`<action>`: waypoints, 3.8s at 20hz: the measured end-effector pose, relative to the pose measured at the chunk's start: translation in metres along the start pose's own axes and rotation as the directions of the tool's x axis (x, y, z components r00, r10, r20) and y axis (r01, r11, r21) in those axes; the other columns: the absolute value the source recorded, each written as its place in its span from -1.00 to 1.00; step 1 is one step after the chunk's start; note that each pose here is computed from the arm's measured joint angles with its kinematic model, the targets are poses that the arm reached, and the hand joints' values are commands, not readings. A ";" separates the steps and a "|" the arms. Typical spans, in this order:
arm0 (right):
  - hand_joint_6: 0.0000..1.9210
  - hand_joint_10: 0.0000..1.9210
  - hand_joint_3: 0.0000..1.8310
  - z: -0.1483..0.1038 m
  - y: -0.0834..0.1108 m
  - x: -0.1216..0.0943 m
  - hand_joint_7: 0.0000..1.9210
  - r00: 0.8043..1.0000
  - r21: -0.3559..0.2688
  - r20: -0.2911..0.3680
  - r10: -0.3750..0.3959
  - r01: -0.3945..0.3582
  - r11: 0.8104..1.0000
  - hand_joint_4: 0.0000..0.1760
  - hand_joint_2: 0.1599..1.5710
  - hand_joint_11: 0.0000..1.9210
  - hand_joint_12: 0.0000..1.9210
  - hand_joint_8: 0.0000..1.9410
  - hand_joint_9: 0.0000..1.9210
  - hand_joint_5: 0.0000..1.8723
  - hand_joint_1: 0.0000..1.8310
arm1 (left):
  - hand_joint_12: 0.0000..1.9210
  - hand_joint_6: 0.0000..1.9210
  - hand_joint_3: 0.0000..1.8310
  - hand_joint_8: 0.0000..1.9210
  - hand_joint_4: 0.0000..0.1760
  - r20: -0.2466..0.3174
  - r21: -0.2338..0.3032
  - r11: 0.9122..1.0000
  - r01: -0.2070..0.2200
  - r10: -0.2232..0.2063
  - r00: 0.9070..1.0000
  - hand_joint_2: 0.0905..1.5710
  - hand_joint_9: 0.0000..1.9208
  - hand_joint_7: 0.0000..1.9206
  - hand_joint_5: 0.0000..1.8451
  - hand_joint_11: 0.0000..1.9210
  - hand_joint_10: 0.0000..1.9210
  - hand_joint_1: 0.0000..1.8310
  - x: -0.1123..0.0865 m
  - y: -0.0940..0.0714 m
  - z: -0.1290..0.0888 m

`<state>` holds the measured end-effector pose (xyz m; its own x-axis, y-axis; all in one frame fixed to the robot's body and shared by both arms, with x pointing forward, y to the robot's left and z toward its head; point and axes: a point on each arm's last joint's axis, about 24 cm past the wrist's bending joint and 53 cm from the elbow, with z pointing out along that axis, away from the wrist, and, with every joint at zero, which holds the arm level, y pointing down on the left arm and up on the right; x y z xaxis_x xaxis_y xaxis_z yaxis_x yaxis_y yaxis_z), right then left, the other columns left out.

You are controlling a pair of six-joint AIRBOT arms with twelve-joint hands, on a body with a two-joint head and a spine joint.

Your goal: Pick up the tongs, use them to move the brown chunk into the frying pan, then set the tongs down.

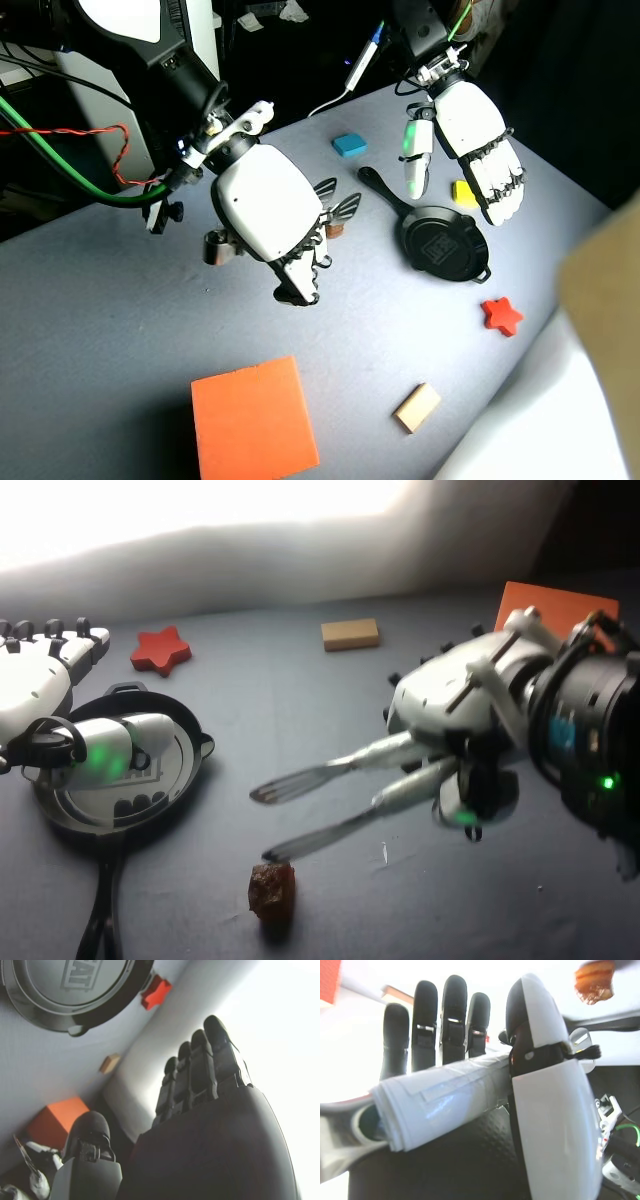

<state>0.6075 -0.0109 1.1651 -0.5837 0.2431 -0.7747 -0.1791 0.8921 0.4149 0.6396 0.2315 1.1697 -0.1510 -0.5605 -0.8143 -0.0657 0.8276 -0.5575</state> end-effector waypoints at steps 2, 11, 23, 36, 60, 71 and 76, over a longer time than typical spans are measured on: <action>-0.28 -0.11 -1.00 0.002 0.003 0.012 -0.17 0.999 -0.002 -0.019 0.032 -0.032 0.999 -1.00 0.41 -0.87 0.74 -0.79 -0.51 -0.40 0.19 | -0.62 -1.00 -1.00 -1.00 -0.75 0.000 0.001 1.000 0.000 0.000 1.000 0.48 -0.93 -0.93 -0.99 -1.00 -1.00 -1.00 0.000 0.001 0.001; -0.36 -0.14 -1.00 0.006 -0.006 0.026 -0.19 0.994 0.042 -0.034 0.107 -0.105 0.994 -1.00 0.43 -0.89 0.73 -0.78 -0.50 -0.38 0.17 | -0.57 -1.00 -1.00 -1.00 -0.73 0.010 -0.054 0.998 -0.017 0.018 1.000 0.49 -0.92 -0.92 -0.97 -1.00 -1.00 -1.00 -0.004 0.032 0.008; -0.36 -0.13 -1.00 0.015 -0.007 0.041 -0.19 0.992 0.061 -0.068 0.103 -0.099 0.993 -1.00 0.41 -0.88 0.73 -0.77 -0.50 -0.38 0.19 | -0.60 -0.99 -1.00 -1.00 -0.75 0.024 -0.075 0.996 -0.037 0.039 0.999 0.49 -0.91 -0.92 -0.98 -1.00 -0.99 -1.00 -0.011 0.045 0.013; -0.38 -0.15 -1.00 0.025 -0.011 0.041 -0.19 0.993 0.069 -0.069 0.093 -0.088 0.994 -1.00 0.41 -0.87 0.72 -0.76 -0.49 -0.38 0.21 | -0.54 -1.00 -1.00 -1.00 -0.71 0.026 -0.075 0.996 -0.037 0.039 0.999 0.50 -0.91 -0.91 -0.95 -1.00 -1.00 -1.00 -0.012 0.045 0.013; -0.36 -0.11 -1.00 0.047 -0.016 0.054 -0.21 0.993 0.079 -0.087 0.076 -0.069 0.994 -1.00 0.43 -0.90 0.74 -0.73 -0.52 -0.40 0.19 | -0.58 -0.99 -1.00 -0.99 -0.82 0.022 -0.072 0.997 -0.038 0.040 0.999 0.49 -0.91 -0.92 -0.95 -1.00 -1.00 -1.00 -0.010 0.043 0.012; -0.35 -0.13 -1.00 0.048 -0.010 0.055 -0.20 0.993 0.073 -0.107 0.049 -0.041 0.996 -1.00 0.43 -0.89 0.74 -0.72 -0.50 -0.39 0.19 | -0.52 -1.00 -1.00 -1.00 -0.80 0.027 -0.072 0.997 -0.037 0.039 0.999 0.49 -0.89 -0.90 -0.95 -1.00 -0.99 -1.00 -0.011 0.042 0.012; -0.36 -0.14 -1.00 0.047 -0.010 0.055 -0.20 0.993 0.075 -0.110 0.044 -0.035 0.997 -1.00 0.42 -0.89 0.73 -0.72 -0.50 -0.38 0.18 | -0.57 -0.99 -1.00 -1.00 -0.81 0.026 -0.073 0.997 -0.037 0.039 0.999 0.47 -0.90 -0.91 -0.95 -1.00 -1.00 -1.00 -0.011 0.042 0.012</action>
<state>0.6146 0.0112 1.0960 -0.6748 0.2383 -0.6985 -0.0982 0.9090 0.4050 0.6502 0.2725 1.1532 -0.1279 -0.5281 -0.8395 -0.1318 0.8480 -0.5134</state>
